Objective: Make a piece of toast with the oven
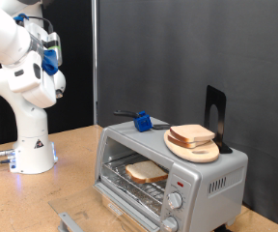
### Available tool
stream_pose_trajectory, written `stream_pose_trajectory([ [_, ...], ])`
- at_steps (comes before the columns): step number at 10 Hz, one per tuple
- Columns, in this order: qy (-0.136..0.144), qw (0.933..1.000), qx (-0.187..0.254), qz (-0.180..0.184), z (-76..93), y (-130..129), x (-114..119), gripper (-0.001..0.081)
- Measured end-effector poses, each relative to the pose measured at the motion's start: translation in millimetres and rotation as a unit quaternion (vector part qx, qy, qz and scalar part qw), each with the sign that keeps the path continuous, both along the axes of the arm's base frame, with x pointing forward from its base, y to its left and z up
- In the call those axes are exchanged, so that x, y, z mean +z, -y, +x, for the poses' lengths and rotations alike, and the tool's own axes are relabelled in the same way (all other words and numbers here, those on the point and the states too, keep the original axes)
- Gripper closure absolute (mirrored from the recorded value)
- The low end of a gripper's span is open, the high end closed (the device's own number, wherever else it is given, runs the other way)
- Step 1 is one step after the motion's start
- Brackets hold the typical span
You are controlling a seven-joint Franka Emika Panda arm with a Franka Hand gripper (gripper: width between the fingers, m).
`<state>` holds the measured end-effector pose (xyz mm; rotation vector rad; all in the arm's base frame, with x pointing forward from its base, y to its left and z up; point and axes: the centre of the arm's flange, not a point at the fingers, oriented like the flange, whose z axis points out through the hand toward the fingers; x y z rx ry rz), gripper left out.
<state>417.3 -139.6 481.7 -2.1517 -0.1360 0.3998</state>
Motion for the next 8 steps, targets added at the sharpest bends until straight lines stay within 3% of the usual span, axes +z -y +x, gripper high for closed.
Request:
stream_pose_trajectory([
  [2, -0.008, 0.9956, -0.064, 0.068, -3.6, -2, -9, 0.0124],
  [4, -0.023, 0.9826, -0.128, 0.133, -13.9, 0, -21, 0.0124],
  [5, -0.024, 0.9741, -0.166, 0.152, -23.6, 0, -21, 0.0124],
  [6, -0.029, 0.9767, -0.155, 0.145, -24.3, -1, -22, 0.0124],
  [7, -0.075, 0.9761, -0.153, 0.136, -26.6, -3, -25, 0.0124],
  [8, -0.138, 0.9686, -0.161, 0.13, -28.3, -6, -29, 0.0124],
])
